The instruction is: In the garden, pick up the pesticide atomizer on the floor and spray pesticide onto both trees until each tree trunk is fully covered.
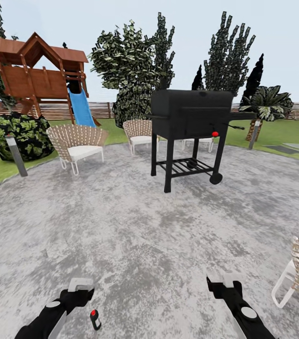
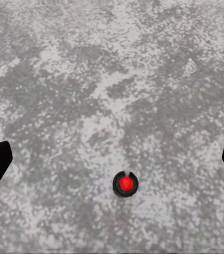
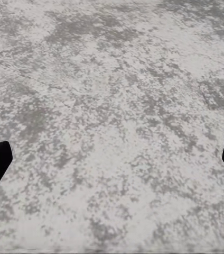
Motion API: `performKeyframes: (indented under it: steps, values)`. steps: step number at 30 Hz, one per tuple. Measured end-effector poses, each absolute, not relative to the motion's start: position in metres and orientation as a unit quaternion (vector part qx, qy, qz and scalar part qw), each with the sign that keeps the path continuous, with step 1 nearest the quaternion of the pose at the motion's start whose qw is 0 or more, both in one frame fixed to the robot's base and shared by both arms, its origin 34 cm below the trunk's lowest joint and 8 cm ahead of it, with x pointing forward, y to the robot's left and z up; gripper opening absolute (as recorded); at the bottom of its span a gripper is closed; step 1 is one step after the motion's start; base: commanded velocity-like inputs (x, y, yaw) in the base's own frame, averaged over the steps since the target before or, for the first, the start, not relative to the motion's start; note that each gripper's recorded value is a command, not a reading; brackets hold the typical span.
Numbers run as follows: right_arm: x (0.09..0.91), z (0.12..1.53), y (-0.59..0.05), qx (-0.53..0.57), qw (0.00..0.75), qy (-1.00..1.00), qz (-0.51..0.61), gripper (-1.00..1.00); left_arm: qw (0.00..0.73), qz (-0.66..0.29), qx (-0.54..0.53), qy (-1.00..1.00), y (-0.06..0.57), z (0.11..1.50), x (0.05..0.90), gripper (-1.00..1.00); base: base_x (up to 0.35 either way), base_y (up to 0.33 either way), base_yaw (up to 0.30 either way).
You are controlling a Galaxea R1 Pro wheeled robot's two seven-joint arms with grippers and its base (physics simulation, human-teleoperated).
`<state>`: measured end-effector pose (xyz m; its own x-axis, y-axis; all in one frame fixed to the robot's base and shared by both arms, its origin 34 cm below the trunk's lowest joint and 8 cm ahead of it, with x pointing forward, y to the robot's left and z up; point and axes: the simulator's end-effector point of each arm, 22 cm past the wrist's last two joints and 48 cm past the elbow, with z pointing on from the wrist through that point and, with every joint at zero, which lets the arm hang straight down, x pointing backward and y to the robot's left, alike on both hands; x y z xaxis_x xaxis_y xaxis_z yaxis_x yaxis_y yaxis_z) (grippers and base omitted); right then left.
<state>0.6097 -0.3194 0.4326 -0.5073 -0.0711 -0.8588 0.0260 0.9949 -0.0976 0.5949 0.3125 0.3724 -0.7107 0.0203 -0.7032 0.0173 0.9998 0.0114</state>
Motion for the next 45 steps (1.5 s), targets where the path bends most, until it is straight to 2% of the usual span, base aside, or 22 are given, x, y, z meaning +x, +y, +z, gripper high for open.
performKeyframes:
  steps: [45]
  values:
    - [0.587,0.347,-0.320,-0.014,0.479,0.876,-0.049,1.00,0.355,0.006,0.004,0.935,0.318,0.282,0.564,1.00,-0.005,0.000,0.000]
